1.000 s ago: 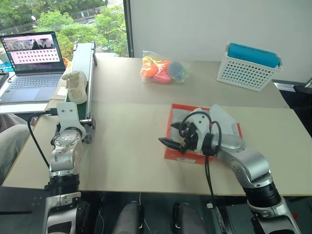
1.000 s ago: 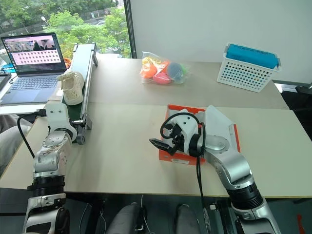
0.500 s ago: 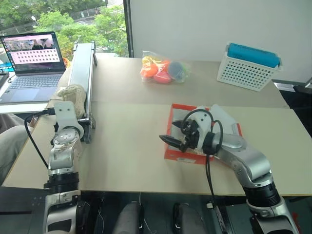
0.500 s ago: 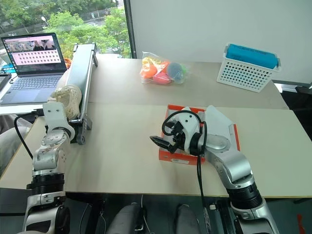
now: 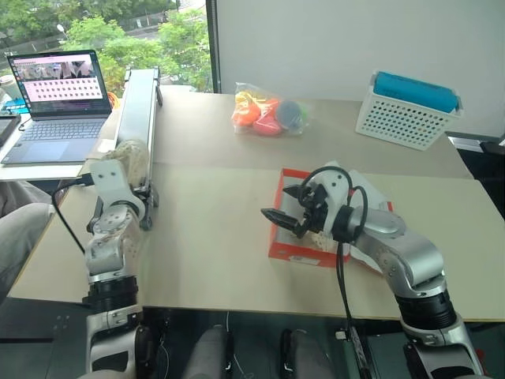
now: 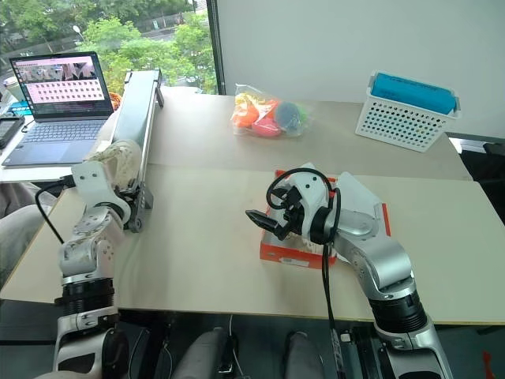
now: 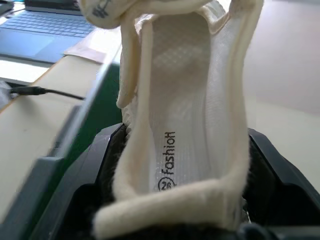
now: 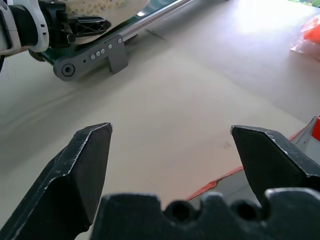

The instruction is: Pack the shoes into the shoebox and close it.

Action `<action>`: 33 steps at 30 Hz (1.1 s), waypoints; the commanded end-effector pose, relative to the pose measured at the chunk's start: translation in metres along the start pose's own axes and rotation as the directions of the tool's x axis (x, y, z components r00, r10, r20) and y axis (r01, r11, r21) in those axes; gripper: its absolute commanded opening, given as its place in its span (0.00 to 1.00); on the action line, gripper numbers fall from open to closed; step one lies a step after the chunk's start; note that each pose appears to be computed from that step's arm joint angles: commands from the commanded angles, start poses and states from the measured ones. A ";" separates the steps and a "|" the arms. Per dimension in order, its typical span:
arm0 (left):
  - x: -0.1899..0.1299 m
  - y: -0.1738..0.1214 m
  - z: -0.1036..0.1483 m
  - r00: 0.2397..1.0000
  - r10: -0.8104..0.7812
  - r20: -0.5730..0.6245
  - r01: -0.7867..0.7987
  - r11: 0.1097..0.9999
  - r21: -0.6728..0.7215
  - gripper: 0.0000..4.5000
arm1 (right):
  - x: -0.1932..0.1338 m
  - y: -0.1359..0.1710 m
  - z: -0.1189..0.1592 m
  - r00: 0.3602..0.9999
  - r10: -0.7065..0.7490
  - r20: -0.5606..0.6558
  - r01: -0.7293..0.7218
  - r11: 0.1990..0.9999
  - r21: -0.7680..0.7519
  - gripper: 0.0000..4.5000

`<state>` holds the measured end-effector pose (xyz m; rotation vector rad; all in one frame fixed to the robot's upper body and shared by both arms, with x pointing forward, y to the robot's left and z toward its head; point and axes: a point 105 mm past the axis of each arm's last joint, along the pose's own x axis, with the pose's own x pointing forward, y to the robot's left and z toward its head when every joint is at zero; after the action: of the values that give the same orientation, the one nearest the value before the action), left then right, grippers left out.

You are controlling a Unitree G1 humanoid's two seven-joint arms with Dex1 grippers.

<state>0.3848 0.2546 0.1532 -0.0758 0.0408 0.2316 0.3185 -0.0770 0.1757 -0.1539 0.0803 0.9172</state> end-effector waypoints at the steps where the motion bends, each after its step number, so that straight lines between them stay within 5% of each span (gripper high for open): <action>1: -0.013 -0.032 0.060 0.961 -0.138 0.241 0.131 0.990 0.045 0.67 | -0.003 -0.006 0.021 0.998 -0.028 0.062 0.031 0.999 -0.037 1.00; 4: -0.018 -0.058 0.061 0.939 -0.269 0.213 0.259 0.963 0.073 0.67 | -0.002 -0.018 0.025 0.994 -0.095 0.057 0.100 0.990 -0.098 1.00; 8: -0.031 -0.095 0.038 0.852 -0.523 0.018 0.520 0.851 0.078 0.67 | -0.002 -0.042 0.043 0.965 -0.259 0.047 0.251 0.856 -0.452 1.00; 12: -0.044 -0.110 0.031 0.720 -0.682 -0.128 0.691 0.722 0.042 0.67 | -0.001 -0.040 0.048 0.967 -0.255 0.008 0.117 0.415 -0.902 1.00; 16: -0.041 -0.118 0.043 0.671 -0.727 -0.146 0.737 0.675 0.033 0.67 | 0.006 -0.025 0.045 0.987 -0.162 0.023 0.029 0.031 -0.999 1.00; 18: -0.041 -0.124 0.046 0.652 -0.744 -0.149 0.755 0.654 0.038 0.67 | 0.010 -0.021 0.042 0.991 -0.125 0.039 0.030 -0.073 -0.997 1.00; 25: -0.065 -0.161 0.051 0.511 -0.847 -0.143 0.855 0.518 -0.011 0.67 | 0.024 -0.022 0.059 0.980 -0.109 0.165 0.150 -0.137 -0.979 1.00; 33: -0.075 -0.174 0.051 0.476 -0.866 -0.155 0.878 0.479 0.023 0.67 | 0.036 -0.033 0.065 0.969 -0.142 0.202 0.181 -0.149 -0.972 1.00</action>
<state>0.3605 0.0835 0.1971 -0.0342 0.2182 -0.7917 0.3656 -0.0577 0.2141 -1.6735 -0.6949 0.5585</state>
